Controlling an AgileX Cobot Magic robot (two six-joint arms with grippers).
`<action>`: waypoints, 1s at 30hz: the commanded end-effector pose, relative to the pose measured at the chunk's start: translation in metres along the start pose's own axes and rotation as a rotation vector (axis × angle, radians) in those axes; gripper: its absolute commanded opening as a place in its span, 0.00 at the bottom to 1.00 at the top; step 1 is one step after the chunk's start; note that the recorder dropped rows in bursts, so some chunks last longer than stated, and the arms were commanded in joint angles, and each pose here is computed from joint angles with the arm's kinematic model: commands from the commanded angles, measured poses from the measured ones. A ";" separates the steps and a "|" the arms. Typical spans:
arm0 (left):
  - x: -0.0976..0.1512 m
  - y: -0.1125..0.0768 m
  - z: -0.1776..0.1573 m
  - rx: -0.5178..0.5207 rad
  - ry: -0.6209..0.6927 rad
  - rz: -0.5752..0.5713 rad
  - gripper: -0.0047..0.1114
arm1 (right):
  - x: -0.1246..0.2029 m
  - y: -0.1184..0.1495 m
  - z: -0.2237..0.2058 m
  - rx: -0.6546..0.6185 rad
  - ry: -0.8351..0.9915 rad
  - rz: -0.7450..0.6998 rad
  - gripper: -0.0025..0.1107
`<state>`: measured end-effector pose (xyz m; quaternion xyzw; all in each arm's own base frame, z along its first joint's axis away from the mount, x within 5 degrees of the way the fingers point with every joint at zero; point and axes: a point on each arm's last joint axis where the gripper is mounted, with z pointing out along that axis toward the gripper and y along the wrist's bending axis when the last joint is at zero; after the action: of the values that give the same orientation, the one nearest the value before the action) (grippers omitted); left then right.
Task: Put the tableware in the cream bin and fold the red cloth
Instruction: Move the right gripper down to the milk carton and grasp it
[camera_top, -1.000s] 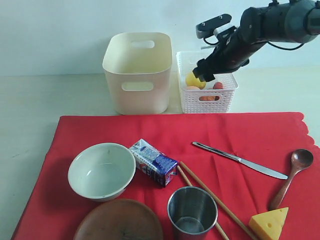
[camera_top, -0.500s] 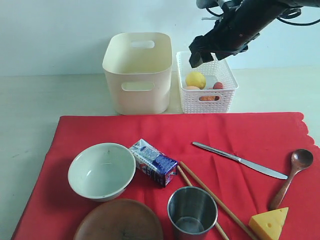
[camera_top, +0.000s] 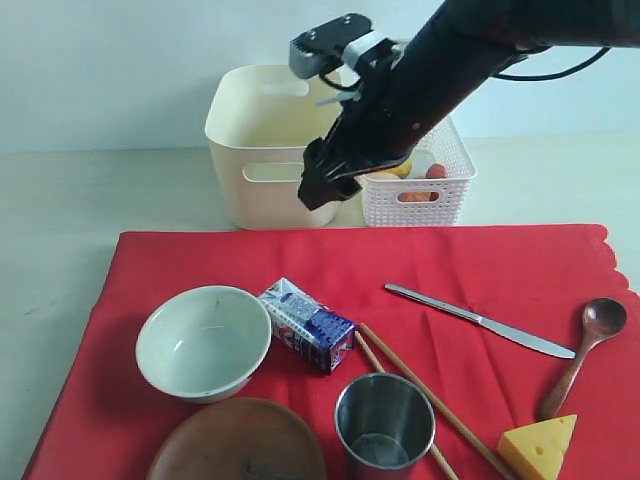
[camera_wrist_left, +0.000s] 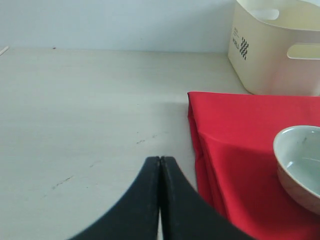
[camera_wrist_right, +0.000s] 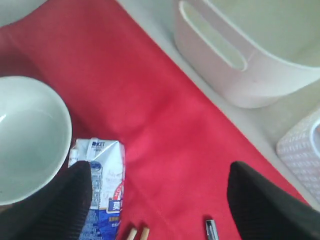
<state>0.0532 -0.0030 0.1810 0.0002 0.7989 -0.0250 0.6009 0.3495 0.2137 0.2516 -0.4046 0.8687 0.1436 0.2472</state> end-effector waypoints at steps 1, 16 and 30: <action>0.000 0.000 0.000 0.005 -0.016 0.001 0.04 | 0.002 0.022 0.003 0.054 0.083 -0.079 0.65; 0.000 0.000 0.000 0.005 -0.016 0.001 0.04 | 0.008 0.079 0.030 -0.017 0.246 -0.171 0.68; 0.000 0.000 0.000 0.005 -0.016 0.001 0.04 | 0.029 0.067 0.082 0.059 0.372 -0.062 0.73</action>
<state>0.0532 -0.0030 0.1810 0.0002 0.7989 -0.0250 0.6009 0.3065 0.2733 0.1762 -0.4486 0.8879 0.0365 0.0953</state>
